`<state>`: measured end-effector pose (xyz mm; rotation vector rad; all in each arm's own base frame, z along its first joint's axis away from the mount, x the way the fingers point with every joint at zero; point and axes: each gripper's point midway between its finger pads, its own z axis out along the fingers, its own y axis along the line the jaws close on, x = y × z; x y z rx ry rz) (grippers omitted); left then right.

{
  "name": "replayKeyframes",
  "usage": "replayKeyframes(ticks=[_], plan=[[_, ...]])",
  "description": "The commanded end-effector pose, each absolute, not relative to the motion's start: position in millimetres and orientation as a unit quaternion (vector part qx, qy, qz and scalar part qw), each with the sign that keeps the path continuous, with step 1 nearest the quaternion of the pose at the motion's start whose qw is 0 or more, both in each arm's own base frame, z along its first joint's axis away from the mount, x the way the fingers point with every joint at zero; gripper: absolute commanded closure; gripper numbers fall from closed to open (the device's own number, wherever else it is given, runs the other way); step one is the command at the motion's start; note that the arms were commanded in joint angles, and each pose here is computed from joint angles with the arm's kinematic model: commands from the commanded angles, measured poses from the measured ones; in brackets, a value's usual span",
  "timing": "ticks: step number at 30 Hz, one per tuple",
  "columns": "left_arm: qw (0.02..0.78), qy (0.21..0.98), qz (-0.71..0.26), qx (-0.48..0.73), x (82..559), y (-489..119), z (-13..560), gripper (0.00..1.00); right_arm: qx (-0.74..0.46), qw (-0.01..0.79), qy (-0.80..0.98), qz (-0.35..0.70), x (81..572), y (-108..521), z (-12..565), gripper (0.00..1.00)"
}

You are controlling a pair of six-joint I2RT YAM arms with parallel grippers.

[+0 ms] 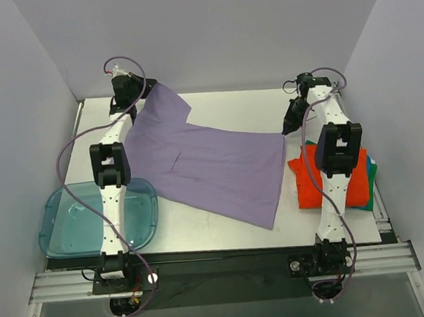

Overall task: Fold and stack the t-shirts
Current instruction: Fold the other side of the tshirt into a rectangle

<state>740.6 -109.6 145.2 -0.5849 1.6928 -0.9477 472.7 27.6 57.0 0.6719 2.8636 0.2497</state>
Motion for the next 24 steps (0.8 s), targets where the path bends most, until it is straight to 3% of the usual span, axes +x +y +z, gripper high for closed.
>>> replayKeyframes(ticks=[1,9,17,24], plan=[[0.559,0.659,-0.454,-0.216,740,-99,198,1.0,0.23,0.088,0.964,0.096,470,30,69,1.0],[0.56,0.662,-0.459,-0.194,703,-58,222,1.0,0.191,0.083,0.973,0.099,443,41,82,1.0],[0.52,0.696,-0.459,-0.184,660,-43,198,1.0,0.151,0.079,0.981,0.096,415,49,93,1.0],[0.526,0.703,-0.446,-0.174,623,-23,213,1.0,0.126,0.069,0.985,0.099,393,59,97,1.0]])
